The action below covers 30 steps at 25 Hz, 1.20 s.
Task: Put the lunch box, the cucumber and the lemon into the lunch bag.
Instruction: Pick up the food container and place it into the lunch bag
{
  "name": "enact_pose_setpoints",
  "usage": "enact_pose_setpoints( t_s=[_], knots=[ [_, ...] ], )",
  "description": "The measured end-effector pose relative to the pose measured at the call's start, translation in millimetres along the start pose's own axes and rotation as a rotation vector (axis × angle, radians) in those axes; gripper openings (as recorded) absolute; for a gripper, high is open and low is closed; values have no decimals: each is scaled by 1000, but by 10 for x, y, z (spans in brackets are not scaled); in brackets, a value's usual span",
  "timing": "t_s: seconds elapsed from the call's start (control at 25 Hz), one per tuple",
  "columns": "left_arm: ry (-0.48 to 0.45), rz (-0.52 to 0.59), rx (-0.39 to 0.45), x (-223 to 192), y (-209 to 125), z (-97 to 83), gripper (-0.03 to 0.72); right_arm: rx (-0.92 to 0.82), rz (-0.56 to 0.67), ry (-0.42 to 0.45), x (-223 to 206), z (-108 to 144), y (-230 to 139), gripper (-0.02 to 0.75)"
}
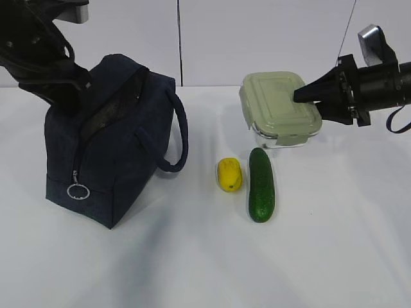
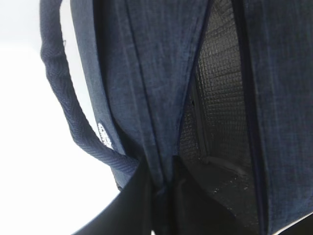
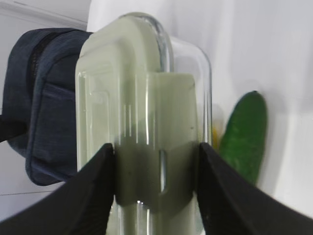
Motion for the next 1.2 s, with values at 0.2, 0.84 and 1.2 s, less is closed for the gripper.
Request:
enact_pose_setpoints(
  t_s=[0.2, 0.84, 1.2],
  knots=[
    [-12, -1, 2, -1, 0, -33, 19, 45, 9, 47, -186, 290, 125, 384],
    [-67, -28, -46, -14, 8, -367, 19, 96, 25, 194, -643, 953, 191, 382],
    [-100, -40, -40, -11, 20, -463, 19, 42, 75, 225, -913, 880, 6, 382]
  ],
)
Point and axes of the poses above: a point on each arm's last joint axis where the gripper is mounted, x pointing back along that axis away from the gripper, z along the wrist's bending axis when the last joint is at zero, y = z × x, the point moved 8 cm from there along -x, pointing out along that axis toward the gripper, and after that the axes turned 15 degrees about x, right-handed, at the moved point
